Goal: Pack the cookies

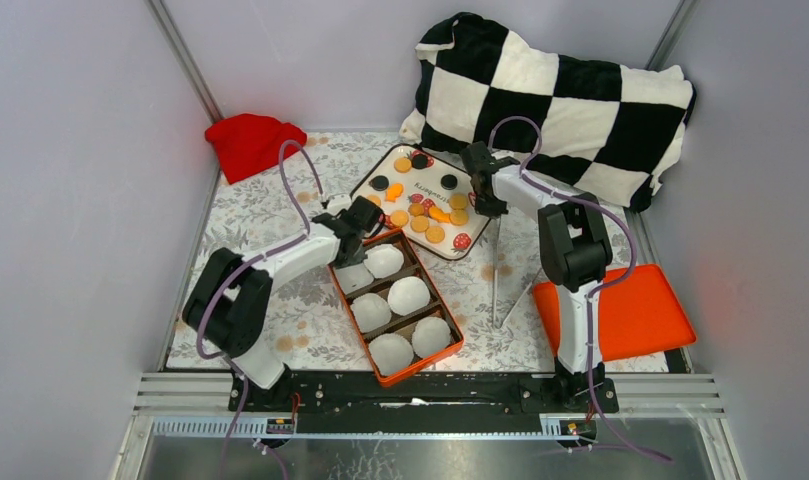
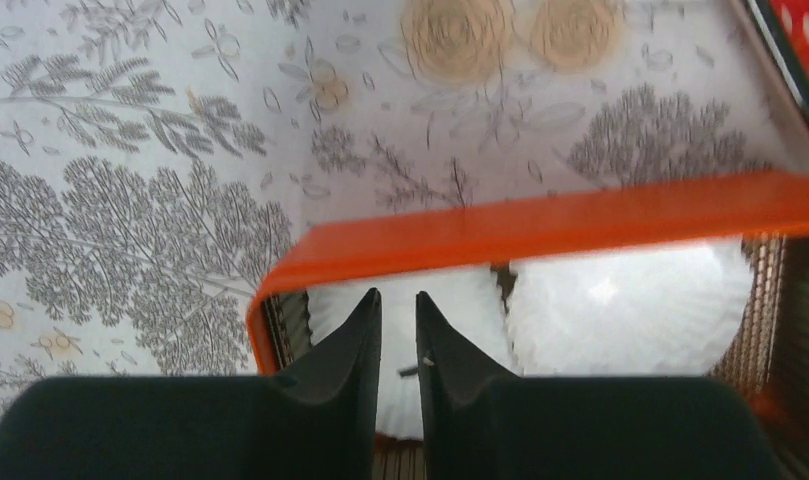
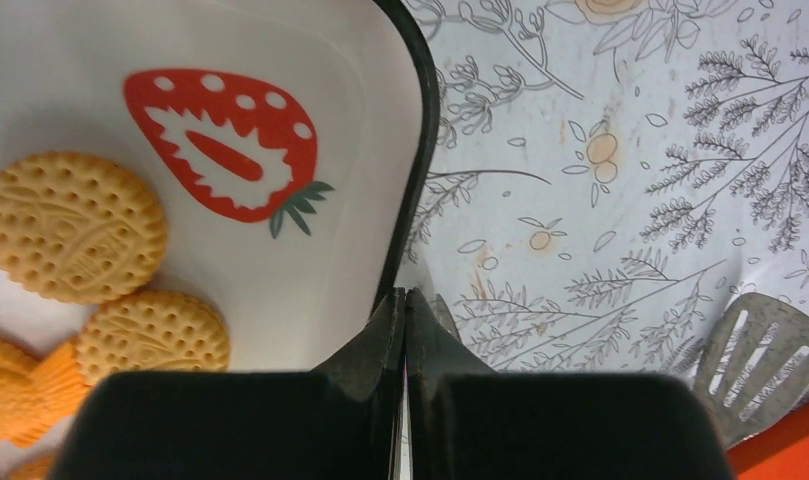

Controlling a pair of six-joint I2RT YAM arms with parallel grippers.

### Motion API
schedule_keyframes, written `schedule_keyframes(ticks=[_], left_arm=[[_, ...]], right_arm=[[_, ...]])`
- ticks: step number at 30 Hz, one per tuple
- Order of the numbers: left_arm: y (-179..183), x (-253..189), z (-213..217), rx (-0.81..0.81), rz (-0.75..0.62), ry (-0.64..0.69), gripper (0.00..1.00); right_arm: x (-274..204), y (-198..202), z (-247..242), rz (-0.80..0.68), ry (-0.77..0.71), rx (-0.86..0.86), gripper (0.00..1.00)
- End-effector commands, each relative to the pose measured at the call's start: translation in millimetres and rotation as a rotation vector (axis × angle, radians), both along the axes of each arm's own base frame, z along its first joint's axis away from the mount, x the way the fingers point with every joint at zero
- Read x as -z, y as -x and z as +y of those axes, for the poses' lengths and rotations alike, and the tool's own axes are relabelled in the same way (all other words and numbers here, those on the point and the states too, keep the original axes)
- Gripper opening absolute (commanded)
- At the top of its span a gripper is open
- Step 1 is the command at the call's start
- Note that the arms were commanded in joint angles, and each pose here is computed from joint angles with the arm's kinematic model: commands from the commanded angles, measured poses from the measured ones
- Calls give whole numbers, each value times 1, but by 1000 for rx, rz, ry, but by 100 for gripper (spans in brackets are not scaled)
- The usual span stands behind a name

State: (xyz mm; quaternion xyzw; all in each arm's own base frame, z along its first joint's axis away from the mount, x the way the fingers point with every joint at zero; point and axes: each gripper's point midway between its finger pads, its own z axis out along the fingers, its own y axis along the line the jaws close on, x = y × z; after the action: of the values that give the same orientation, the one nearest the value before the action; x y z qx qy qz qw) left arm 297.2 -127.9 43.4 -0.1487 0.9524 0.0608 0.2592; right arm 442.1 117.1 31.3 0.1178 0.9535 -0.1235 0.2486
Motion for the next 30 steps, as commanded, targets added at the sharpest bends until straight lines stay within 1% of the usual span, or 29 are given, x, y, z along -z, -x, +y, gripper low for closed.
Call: schedule_keyframes(ticks=[1, 8, 11, 19, 23, 27, 28, 30], left_arm=[[-32, -2, 24, -132, -47, -38, 22], [-64, 17, 60, -242, -20, -52, 21], [-72, 23, 76, -289, -1, -61, 19], [-98, 0, 119, -419, -71, -60, 18], [-109, 1, 130, -444, -77, -57, 18], [-126, 0, 131, -442, -101, -43, 17], [-130, -1, 129, -439, -104, -35, 17], [-135, -7, 124, -438, -119, -7, 11]], right_arm=[[-21, 12, -11, 2, 46, -26, 0], [-12, 17, -9, 24, 32, -55, 0], [-10, 18, -9, 23, 28, -61, 0], [-1, 29, -7, 61, 9, -86, 0], [5, 47, -7, 101, -14, -112, 0], [8, 67, -5, 134, -27, -143, 0], [5, 71, -4, 123, -22, -151, 0], [-9, 71, 1, 71, -25, -173, 0]])
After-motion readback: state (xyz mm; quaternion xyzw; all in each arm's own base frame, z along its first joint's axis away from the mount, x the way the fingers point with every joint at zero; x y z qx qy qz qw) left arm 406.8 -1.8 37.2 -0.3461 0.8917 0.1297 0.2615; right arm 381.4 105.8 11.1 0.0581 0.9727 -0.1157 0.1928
